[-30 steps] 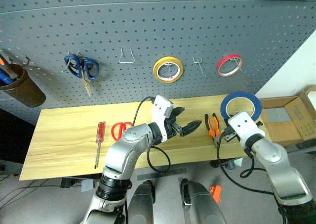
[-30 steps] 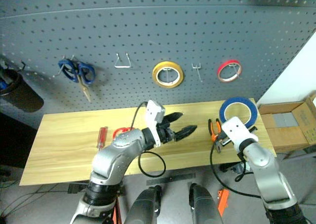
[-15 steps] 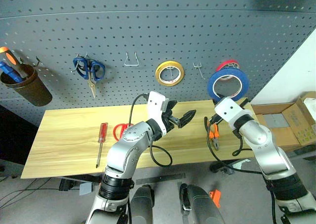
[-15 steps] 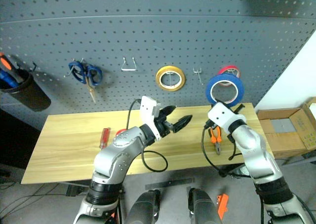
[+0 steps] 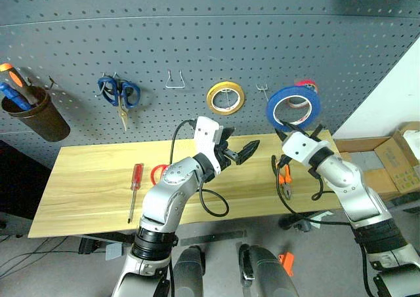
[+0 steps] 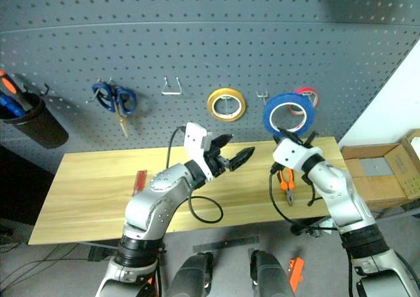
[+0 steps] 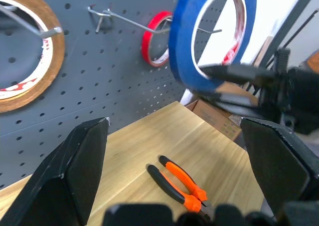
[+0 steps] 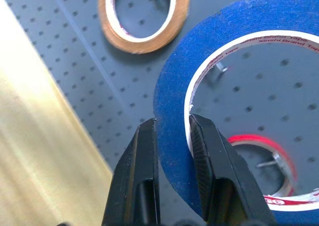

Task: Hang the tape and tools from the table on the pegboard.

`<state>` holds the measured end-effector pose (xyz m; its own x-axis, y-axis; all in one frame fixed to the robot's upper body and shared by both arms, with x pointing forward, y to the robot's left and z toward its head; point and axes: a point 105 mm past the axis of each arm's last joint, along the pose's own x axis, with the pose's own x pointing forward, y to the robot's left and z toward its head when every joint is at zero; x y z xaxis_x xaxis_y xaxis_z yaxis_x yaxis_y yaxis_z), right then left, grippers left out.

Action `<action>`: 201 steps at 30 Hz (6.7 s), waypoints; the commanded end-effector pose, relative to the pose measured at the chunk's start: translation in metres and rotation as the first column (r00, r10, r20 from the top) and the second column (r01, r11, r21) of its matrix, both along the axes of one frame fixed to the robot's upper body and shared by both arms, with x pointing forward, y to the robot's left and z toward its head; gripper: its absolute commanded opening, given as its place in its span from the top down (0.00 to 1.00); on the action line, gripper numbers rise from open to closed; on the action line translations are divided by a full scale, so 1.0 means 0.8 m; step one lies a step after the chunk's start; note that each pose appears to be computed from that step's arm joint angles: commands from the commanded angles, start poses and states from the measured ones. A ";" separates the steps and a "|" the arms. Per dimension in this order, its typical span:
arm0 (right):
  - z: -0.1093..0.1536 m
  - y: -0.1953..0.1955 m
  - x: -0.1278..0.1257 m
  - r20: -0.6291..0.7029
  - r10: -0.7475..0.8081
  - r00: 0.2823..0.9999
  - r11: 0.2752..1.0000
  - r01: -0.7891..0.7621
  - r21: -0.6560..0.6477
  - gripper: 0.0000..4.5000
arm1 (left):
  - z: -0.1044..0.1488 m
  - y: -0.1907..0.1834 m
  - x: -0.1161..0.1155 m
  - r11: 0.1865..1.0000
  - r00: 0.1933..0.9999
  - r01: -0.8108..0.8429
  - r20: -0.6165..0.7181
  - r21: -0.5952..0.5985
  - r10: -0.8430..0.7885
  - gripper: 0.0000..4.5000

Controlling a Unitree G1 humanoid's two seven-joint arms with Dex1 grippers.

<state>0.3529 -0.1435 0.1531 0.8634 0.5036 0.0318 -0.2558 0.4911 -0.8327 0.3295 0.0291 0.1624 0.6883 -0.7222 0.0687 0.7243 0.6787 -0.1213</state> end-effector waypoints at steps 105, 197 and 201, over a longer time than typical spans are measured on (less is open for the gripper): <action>-0.014 0.102 -0.045 -0.570 0.303 0.764 0.914 -0.064 0.401 0.42 | -0.047 0.064 -0.115 0.986 0.990 -0.101 -0.083 0.136 0.113 0.00; 0.070 0.164 -0.048 -0.123 0.557 0.821 0.684 -0.370 0.629 0.00 | -0.034 0.163 0.011 0.775 0.835 -0.529 0.052 0.345 0.547 0.00; -0.018 0.156 -0.098 -0.360 0.642 0.677 0.735 -0.409 0.541 0.00 | -0.082 0.198 -0.004 0.653 0.734 -0.587 -0.026 0.478 0.678 0.00</action>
<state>0.2914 -0.0258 0.1307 0.4875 0.8725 -0.0337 -0.8504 0.4657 -0.2447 0.3315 0.1771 0.1014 0.9550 -0.0917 -0.2819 0.1457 0.9734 0.1770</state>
